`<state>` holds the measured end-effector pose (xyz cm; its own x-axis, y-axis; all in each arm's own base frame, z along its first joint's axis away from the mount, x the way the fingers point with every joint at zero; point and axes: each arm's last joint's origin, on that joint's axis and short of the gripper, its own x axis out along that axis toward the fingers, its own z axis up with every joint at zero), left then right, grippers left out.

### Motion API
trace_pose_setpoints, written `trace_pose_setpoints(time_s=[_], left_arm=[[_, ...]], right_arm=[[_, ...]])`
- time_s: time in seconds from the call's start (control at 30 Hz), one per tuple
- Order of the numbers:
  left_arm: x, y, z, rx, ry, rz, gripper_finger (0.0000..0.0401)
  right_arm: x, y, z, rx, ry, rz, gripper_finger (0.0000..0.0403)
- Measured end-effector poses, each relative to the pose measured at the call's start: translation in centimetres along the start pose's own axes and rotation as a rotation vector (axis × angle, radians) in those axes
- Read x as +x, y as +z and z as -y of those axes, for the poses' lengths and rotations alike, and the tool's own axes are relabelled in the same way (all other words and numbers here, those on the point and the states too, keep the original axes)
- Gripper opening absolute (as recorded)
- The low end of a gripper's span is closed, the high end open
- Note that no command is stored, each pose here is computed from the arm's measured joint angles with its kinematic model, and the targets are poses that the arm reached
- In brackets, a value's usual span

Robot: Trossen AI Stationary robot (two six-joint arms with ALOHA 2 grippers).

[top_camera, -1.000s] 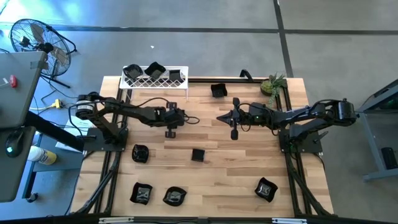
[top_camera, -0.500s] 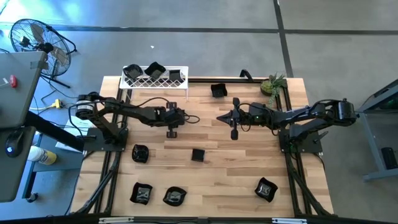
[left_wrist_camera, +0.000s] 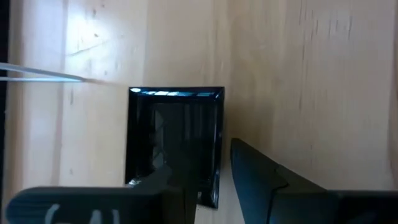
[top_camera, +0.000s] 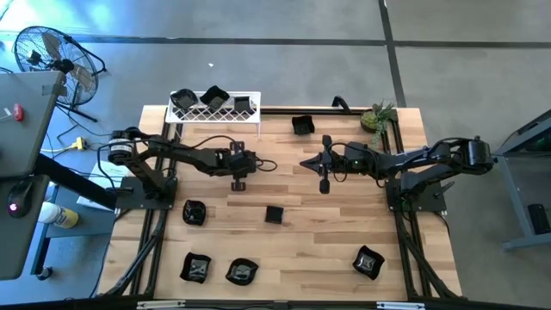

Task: Pick & Place Mini shaped plates
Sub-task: Stack the black square plate on top of the black square plate on the shelf

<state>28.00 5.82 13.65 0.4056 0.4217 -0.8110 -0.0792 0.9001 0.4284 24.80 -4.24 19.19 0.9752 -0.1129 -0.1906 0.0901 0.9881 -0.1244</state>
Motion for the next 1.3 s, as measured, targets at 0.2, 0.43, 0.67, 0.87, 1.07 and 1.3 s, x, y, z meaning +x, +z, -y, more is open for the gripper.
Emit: trace_pose_setpoints(time_s=[0.2,0.43,0.67,0.87,1.07,1.3], left_arm=[[0.2,0.0,0.1,0.004,-0.004,-0.005,0.0083],[0.1,-0.1,0.1,0.015,-0.013,-0.014,0.003],[-0.8,-0.1,-0.2,0.027,-0.02,0.004,0.0009],[-3.0,0.4,-0.7,0.009,-0.022,0.075,0.0003],[-6.5,0.4,-2.2,-0.03,0.013,0.173,0.0005],[-10.7,0.3,-4.3,-0.036,0.143,0.267,0.0005]], right_arm=[[0.0,0.0,0.0,0.0,0.0,0.0,0.0005],[0.0,0.0,0.0,0.0,0.0,0.0,0.0004],[0.0,0.0,0.0,0.0,0.0,-0.002,0.0002],[0.0,-0.1,0.0,0.001,0.001,-0.007,0.0006],[0.0,-0.1,0.0,0.001,0.001,-0.008,0.0003],[0.0,-0.1,0.0,0.001,0.001,-0.007,0.0006]])
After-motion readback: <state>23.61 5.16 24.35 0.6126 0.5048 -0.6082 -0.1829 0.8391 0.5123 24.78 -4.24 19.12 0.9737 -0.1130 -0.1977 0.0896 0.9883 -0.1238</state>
